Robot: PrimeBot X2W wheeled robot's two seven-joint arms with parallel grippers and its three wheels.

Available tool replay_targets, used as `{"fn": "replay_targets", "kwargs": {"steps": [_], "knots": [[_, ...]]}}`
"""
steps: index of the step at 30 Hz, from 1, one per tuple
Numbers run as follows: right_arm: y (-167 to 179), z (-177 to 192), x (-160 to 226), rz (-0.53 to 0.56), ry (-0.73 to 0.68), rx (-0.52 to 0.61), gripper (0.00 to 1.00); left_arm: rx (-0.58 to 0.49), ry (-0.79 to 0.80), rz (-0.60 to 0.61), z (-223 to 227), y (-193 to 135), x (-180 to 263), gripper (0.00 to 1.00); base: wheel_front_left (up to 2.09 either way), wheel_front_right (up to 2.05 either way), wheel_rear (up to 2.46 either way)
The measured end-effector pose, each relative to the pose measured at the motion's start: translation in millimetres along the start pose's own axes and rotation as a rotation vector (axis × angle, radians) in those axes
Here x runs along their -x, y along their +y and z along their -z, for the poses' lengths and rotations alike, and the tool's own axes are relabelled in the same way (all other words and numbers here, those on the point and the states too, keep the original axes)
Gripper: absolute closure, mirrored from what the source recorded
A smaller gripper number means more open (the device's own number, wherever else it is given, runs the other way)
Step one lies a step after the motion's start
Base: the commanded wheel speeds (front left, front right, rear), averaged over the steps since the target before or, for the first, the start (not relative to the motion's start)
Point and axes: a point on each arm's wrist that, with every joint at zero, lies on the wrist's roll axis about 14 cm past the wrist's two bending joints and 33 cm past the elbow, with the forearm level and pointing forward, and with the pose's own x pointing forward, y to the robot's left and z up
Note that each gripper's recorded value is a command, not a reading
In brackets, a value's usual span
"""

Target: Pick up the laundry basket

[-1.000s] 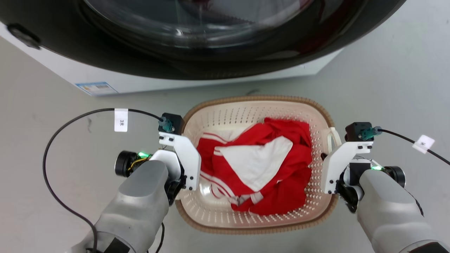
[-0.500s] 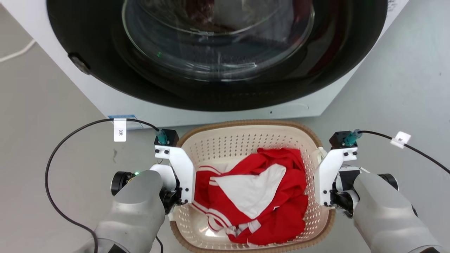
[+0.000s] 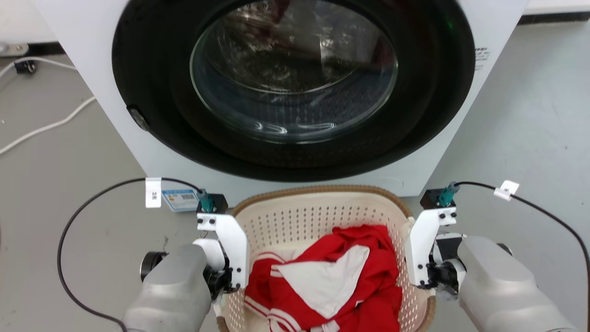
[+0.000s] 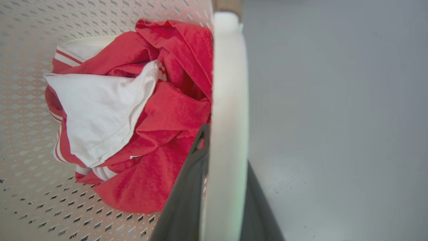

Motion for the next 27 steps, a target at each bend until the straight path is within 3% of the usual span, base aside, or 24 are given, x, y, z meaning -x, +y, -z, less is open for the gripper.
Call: {"fn": "replay_targets", "kwargs": {"steps": [27], "knots": [[16.9, 7.8, 41.9, -0.015, -0.031, 0.034, 1.0, -0.008, -0.065, -0.023, 9.5, -5.0, 44.8, 1.0, 0.0, 0.0, 0.0]]}}
